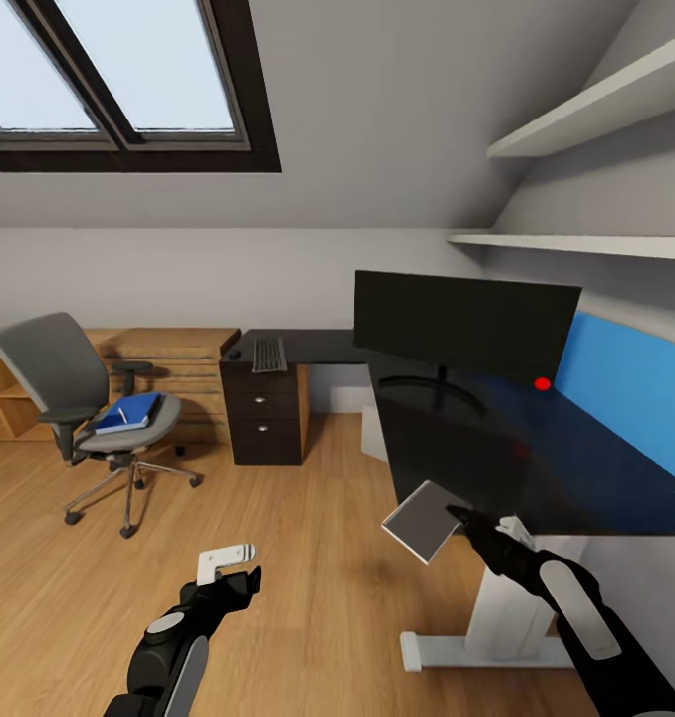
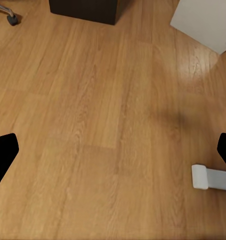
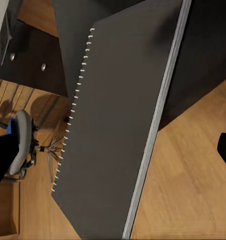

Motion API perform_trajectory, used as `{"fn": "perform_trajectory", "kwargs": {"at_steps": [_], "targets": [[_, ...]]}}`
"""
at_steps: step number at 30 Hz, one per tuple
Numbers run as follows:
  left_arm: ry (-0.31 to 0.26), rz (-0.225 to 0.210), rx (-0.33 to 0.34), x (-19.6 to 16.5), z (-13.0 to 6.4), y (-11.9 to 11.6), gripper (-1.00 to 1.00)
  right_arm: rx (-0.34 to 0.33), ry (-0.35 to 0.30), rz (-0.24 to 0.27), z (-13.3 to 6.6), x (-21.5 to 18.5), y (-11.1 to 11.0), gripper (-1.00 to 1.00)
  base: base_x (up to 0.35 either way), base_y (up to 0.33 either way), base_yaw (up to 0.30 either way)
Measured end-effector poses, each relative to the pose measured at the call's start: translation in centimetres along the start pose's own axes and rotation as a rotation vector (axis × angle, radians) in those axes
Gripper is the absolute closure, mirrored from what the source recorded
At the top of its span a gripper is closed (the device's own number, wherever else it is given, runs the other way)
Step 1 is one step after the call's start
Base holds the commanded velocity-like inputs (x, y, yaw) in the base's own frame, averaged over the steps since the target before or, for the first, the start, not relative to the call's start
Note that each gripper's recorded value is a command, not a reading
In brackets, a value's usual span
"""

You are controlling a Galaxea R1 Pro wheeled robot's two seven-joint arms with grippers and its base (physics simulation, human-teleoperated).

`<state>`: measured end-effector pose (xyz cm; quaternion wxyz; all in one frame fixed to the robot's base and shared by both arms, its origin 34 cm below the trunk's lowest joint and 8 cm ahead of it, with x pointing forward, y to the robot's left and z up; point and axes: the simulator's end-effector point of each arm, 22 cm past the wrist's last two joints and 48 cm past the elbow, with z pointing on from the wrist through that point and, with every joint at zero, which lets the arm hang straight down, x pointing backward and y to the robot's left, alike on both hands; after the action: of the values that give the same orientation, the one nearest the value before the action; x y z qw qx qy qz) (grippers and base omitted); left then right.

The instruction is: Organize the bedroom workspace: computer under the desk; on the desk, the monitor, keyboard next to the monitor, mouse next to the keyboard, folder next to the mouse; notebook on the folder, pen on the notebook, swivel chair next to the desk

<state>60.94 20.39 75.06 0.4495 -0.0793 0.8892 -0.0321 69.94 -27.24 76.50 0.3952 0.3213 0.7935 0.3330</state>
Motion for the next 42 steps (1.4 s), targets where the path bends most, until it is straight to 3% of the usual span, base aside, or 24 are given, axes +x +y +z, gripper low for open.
{"fn": "perform_trajectory", "kwargs": {"at_steps": [13, 42], "targets": [[0.002, 0.0, 0.0, 0.5, 0.3, 0.2, -1.0, -0.019, 0.016, 0.057, 0.4, 0.9, -0.4, -1.0, 0.0, 0.0, 0.0], [0.005, 0.0, -0.001, 0.7, 0.4, 0.2, -1.0, -0.001, 0.036, 0.081, 0.8, 1.9, -1.7, -1.0, 0.025, 0.047, 0.0]]}}
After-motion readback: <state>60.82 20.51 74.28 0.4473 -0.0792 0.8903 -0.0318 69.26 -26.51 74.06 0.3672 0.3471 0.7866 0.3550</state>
